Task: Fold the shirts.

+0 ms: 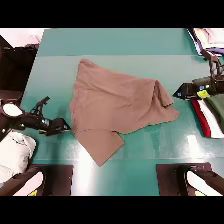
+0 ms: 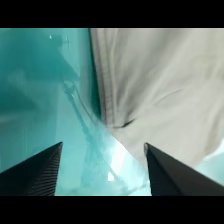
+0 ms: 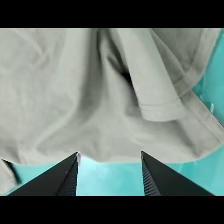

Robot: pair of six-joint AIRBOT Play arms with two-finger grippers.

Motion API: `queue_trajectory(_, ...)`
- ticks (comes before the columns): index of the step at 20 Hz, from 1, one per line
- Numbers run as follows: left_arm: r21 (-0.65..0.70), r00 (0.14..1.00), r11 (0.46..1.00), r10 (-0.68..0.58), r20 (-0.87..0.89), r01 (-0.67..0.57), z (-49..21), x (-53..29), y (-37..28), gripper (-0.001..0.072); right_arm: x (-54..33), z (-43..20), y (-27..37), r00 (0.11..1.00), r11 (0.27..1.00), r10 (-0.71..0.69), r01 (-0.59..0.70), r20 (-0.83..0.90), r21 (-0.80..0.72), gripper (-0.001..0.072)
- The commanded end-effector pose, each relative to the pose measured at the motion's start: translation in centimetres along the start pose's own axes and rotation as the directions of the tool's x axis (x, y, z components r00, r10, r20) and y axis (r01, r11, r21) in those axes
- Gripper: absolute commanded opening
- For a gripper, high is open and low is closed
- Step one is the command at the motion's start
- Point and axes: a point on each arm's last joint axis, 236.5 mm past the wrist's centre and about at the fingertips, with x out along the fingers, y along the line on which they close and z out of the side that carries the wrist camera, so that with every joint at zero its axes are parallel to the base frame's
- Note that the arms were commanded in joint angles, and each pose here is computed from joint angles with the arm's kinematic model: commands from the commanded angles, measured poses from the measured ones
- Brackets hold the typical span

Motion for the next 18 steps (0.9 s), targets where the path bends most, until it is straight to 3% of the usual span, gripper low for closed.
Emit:
queue_trajectory(1,0.023,1.0,1.0,-0.005,0.027,0.004,-0.7,1.9,-0.6,0.0606,0.0,0.6,0.8,0.999,0.999,0.032,-0.033,0.027,0.007,0.0431)
queue_trajectory(3,0.075,0.999,0.997,0.004,0.046,-0.008,-0.4,2.7,-1.5,0.0606,0.0,0.5,0.7,0.999,0.999,0.031,-0.031,0.026,0.007,0.0432)
queue_trajectory(12,0.051,0.997,0.999,-0.017,0.07,0.013,-0.2,3.6,-3.3,0.0604,0.0,0.6,0.7,0.999,1.0,0.031,-0.031,0.029,0.007,0.0432)
queue_trajectory(14,0.049,0.996,0.998,-0.052,0.076,0.049,-0.1,3.6,-4.1,0.0181,0.0,0.6,0.7,0.999,1.0,0.03,-0.031,0.029,0.007,0.0431)
queue_trajectory(16,0.054,0.994,0.997,-0.068,0.081,0.063,0.0,3.5,-4.5,0.0176,0.0,0.6,0.7,0.999,1.0,0.03,-0.03,0.029,0.008,0.0431)
queue_trajectory(17,0.057,0.995,0.996,-0.068,0.077,0.064,0.0,3.5,-4.5,0.0052,0.0,0.5,0.6,0.999,1.0,0.026,-0.027,0.025,0.006,0.0431)
queue_trajectory(18,0.086,0.995,0.994,-0.067,0.075,0.06,0.0,3.3,-4.6,0.0024,-0.1,0.2,0.2,1.0,1.0,0.024,-0.024,0.014,0.006,0.0431)
